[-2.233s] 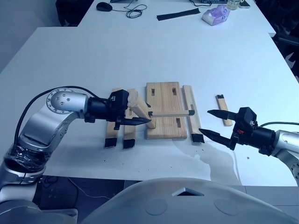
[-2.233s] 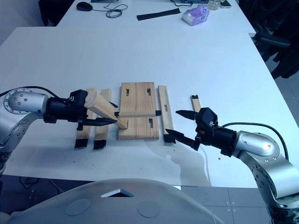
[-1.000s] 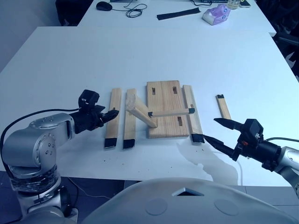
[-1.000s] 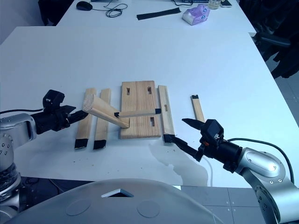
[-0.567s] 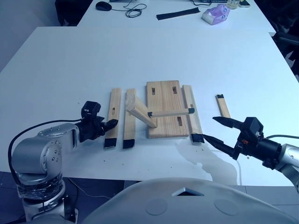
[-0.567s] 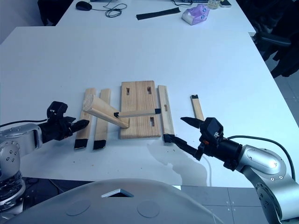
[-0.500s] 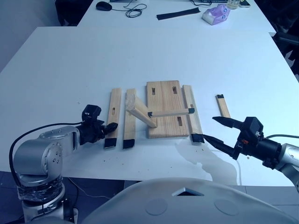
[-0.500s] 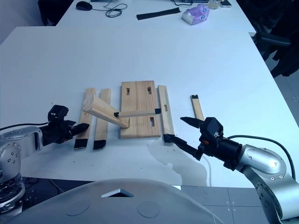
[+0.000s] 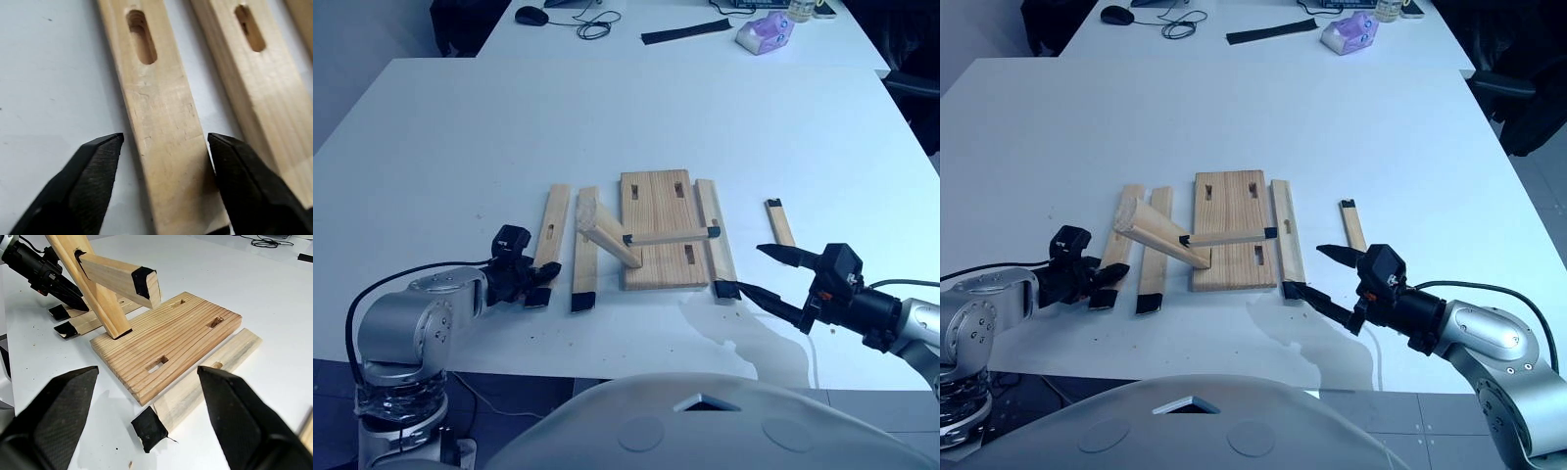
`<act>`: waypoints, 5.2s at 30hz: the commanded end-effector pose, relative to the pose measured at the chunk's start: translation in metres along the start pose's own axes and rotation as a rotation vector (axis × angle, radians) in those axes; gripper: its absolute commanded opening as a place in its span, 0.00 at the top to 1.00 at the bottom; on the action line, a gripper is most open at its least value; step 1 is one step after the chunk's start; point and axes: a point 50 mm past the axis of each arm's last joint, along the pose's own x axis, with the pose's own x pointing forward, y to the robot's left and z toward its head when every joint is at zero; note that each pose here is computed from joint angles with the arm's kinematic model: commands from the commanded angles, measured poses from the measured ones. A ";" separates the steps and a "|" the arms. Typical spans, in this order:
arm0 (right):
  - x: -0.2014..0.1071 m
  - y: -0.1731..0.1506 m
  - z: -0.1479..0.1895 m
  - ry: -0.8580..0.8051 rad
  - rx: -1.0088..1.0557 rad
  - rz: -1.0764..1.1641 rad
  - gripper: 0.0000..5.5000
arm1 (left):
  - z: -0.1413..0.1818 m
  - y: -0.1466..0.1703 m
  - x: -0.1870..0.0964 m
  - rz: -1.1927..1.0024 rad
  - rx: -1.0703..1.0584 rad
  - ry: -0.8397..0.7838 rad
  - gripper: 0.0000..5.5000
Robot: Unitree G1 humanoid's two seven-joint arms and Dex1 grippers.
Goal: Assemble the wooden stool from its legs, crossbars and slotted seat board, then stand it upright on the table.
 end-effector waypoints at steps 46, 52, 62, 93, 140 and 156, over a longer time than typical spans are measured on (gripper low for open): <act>-0.018 -0.120 0.135 -0.537 0.044 0.229 0.32 | 0.209 -0.091 -0.040 -1.011 0.598 -1.032 0.63; 0.003 -0.103 0.162 -0.531 -0.021 0.408 0.32 | 0.196 -0.097 -0.041 -1.161 0.627 -0.935 0.63; 0.033 -0.079 0.167 -0.491 -0.070 0.543 0.32 | 0.192 -0.104 -0.033 -1.226 0.616 -0.875 0.63; 0.034 -0.076 0.188 -0.459 -0.154 0.576 0.47 | 0.167 -0.106 -0.031 -1.308 0.604 -0.739 0.63; 0.006 -0.096 0.133 -0.213 -0.340 0.218 0.63 | 0.139 -0.026 0.057 -0.510 1.020 -0.639 0.40; 0.007 -0.052 0.094 -0.185 -0.233 0.363 0.63 | 0.125 -0.035 0.070 -0.533 1.061 -0.621 0.40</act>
